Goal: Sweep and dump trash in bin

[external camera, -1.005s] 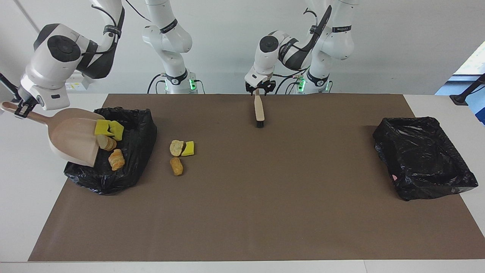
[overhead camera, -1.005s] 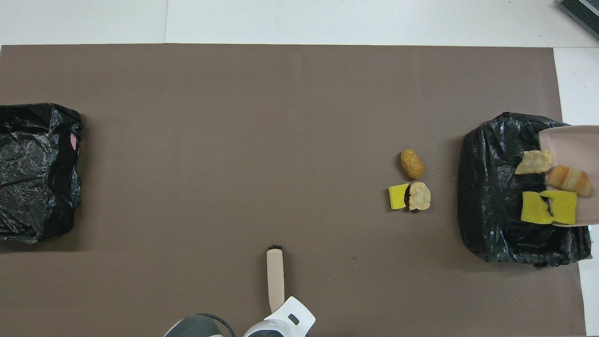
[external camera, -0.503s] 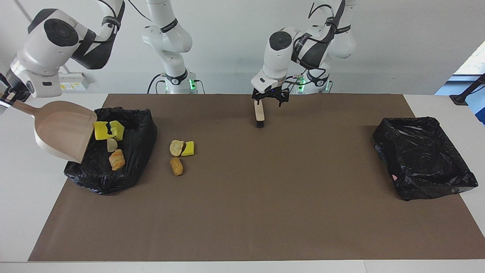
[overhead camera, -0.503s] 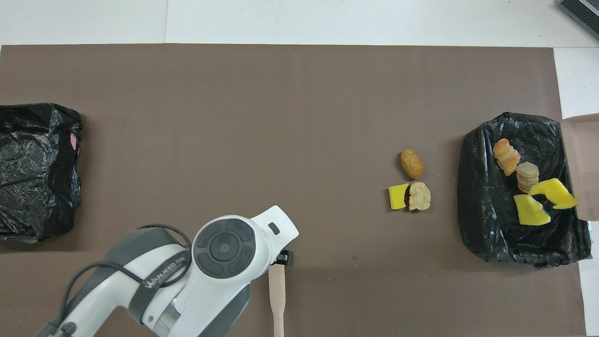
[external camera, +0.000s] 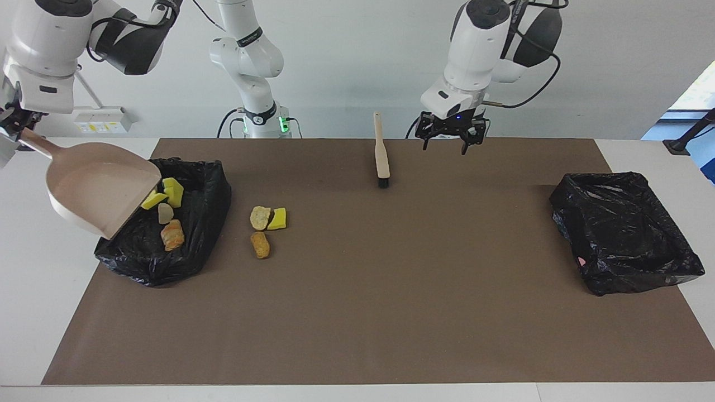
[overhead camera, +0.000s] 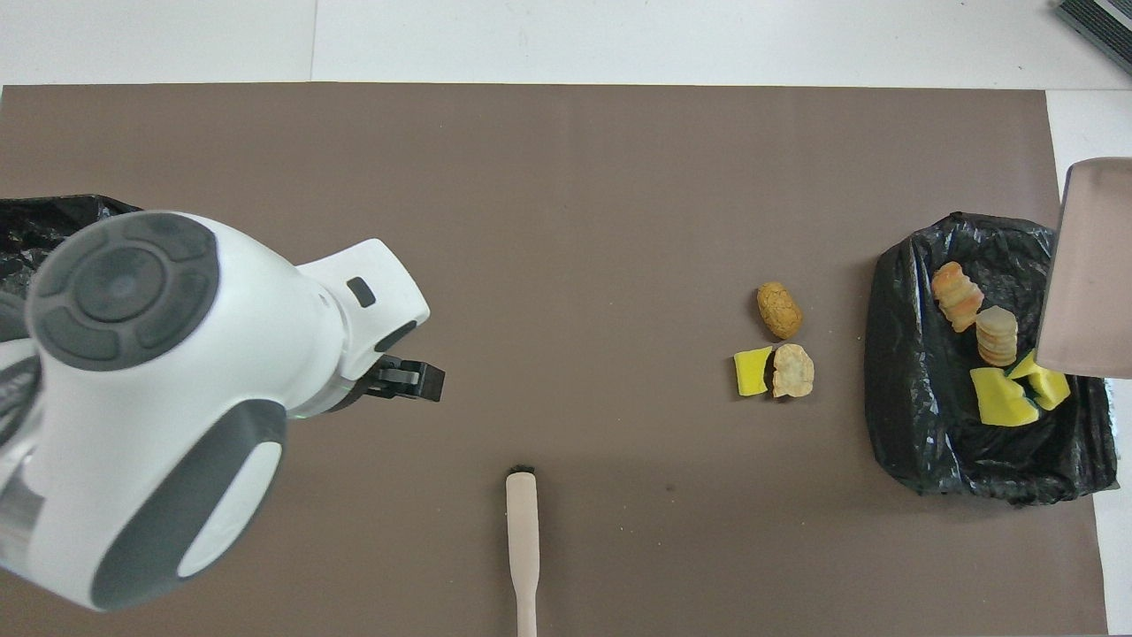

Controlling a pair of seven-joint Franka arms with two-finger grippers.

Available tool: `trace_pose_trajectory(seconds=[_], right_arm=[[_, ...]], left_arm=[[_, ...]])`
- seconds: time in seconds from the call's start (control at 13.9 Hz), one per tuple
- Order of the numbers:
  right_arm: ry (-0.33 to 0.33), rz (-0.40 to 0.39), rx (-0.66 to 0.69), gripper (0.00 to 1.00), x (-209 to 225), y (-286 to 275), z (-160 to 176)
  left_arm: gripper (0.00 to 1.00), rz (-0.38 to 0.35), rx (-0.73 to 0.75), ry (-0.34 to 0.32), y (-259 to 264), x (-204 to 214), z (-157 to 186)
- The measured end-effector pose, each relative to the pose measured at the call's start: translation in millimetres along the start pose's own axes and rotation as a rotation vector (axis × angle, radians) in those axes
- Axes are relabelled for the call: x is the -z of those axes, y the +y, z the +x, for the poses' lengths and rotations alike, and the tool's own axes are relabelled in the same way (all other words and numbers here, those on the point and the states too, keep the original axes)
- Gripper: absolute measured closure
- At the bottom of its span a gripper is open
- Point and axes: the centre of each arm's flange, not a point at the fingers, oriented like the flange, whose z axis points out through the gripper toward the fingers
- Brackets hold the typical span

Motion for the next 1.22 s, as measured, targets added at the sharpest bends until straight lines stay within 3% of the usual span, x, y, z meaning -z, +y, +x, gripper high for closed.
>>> trace_pose_trajectory(seconds=[0.43,0.65,1.22], right_arm=[[0.118,0.182,-0.448,0.68,85.6,-55.9,135.3],[0.166,0.269,-0.623,0.68,117.2,-86.7,197.7],[0.199,0.570,-0.998,0.68,154.3,-184.8,419.0]], left_arm=[[0.00,0.017,-0.032,0.020,-106.6,73.7,-0.9],[0.00,0.017,-0.027,0.020,-124.8,82.2,-2.2],[0.00,0.009,0.033,0.018,-156.4,85.8,-2.9]])
